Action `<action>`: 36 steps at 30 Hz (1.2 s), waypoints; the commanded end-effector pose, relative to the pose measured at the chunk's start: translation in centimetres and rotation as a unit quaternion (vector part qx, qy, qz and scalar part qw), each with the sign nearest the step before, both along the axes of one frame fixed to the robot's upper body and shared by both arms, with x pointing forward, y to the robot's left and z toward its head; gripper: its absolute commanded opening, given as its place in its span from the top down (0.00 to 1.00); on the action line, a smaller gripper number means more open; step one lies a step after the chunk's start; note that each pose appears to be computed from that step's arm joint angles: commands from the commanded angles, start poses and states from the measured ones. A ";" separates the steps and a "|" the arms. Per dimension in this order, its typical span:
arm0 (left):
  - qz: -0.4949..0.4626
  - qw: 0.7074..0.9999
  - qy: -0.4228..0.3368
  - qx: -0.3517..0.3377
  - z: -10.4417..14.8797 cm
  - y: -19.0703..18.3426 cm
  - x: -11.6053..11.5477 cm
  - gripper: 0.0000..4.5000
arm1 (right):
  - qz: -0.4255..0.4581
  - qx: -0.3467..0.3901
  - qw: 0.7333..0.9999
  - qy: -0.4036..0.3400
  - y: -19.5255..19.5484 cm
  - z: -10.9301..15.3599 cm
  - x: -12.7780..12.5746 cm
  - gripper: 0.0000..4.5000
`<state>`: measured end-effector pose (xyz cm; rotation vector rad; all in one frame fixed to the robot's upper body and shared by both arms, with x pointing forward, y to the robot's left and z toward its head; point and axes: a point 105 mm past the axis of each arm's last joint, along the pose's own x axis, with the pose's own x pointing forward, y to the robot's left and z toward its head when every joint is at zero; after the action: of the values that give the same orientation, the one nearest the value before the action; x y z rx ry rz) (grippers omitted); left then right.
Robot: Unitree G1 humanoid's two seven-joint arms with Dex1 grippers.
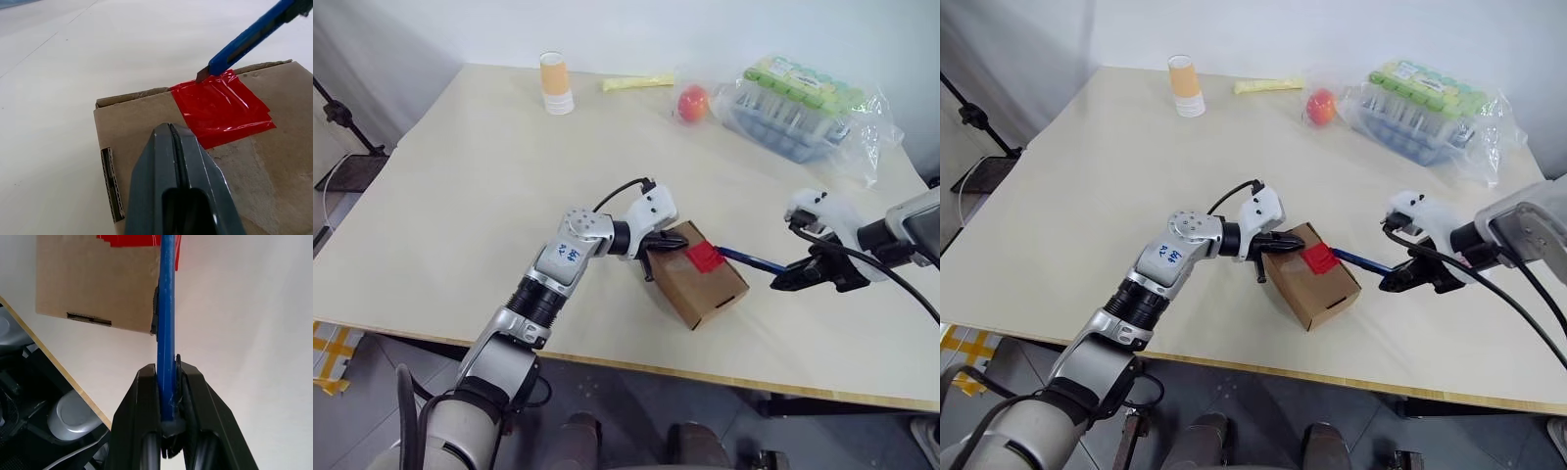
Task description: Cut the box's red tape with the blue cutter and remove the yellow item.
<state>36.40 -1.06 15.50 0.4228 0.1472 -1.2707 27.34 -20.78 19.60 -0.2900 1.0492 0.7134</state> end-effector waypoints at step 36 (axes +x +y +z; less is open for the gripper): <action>0.053 0.994 0.083 0.051 -5.7 1.5 -0.3 1.00 | -0.002 -0.035 0.997 0.063 -0.7 -1.4 -1.8 0.97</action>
<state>36.40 -1.03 15.36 0.4039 0.1370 -1.2471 26.18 -21.34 18.49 -0.3095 1.1533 0.6964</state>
